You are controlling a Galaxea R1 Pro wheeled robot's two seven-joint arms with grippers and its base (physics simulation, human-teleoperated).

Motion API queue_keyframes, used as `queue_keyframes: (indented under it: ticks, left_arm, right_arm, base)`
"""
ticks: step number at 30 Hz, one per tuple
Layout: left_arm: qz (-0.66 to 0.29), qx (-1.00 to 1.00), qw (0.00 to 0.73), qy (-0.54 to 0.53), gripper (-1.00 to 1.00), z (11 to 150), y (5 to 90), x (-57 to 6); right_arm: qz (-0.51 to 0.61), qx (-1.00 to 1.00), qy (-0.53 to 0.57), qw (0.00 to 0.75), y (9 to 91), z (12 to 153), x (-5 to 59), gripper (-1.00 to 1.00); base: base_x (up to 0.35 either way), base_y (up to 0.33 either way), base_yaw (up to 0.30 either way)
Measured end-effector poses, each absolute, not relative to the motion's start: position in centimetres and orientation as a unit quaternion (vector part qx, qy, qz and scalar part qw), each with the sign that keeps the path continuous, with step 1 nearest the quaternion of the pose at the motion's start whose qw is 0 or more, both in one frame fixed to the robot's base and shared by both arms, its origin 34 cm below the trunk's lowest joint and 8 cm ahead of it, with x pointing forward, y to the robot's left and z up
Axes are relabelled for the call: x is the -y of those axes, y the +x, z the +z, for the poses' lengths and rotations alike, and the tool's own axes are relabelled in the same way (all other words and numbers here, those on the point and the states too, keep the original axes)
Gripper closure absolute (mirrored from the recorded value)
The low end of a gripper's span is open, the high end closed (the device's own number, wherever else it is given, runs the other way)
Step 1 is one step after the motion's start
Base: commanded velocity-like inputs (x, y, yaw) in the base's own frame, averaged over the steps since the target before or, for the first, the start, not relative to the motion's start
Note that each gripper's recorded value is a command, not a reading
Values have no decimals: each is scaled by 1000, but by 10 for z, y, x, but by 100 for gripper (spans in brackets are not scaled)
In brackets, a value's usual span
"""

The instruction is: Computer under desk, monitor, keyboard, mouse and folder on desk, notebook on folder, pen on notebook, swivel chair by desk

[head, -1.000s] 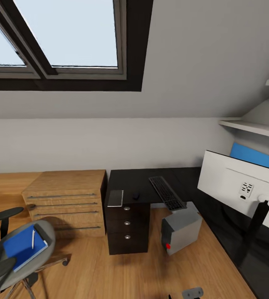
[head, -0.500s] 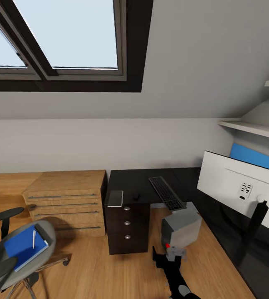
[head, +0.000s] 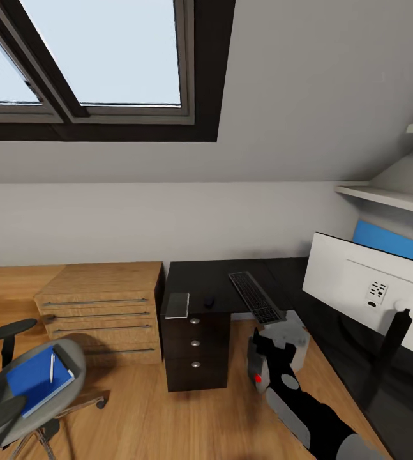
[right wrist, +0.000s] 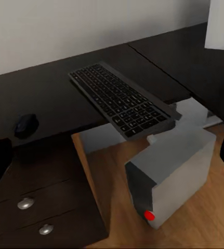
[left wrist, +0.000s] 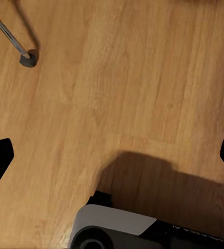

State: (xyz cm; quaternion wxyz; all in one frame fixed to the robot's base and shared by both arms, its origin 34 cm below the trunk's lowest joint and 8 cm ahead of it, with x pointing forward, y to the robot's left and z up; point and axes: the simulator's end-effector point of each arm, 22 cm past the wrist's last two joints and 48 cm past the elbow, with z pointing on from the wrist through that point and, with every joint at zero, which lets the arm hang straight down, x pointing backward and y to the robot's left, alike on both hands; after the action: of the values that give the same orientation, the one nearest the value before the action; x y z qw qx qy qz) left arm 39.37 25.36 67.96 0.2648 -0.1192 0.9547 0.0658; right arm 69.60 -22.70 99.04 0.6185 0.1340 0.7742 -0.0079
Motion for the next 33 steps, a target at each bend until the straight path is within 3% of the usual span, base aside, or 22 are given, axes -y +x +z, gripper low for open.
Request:
queue_keyframes:
  ticks: [7,17,33]
  left_arm:
    - [84,-952,270,-118,-100,681,396,-283]
    - [85,-943,295,-125,-100,688,405,-287]
    - [84,-939,308,-125,-100,693,411,-286]
  right_arm:
    - [-53,-776,162,607,692,992,286,-100]
    - [-56,-778,178,601,669,984,297,-100]
    - [-56,-777,177,601,666,985,298,-100]
  base:
    - [0,0,0]
    - [0,0,-9]
    - [0,0,-214]
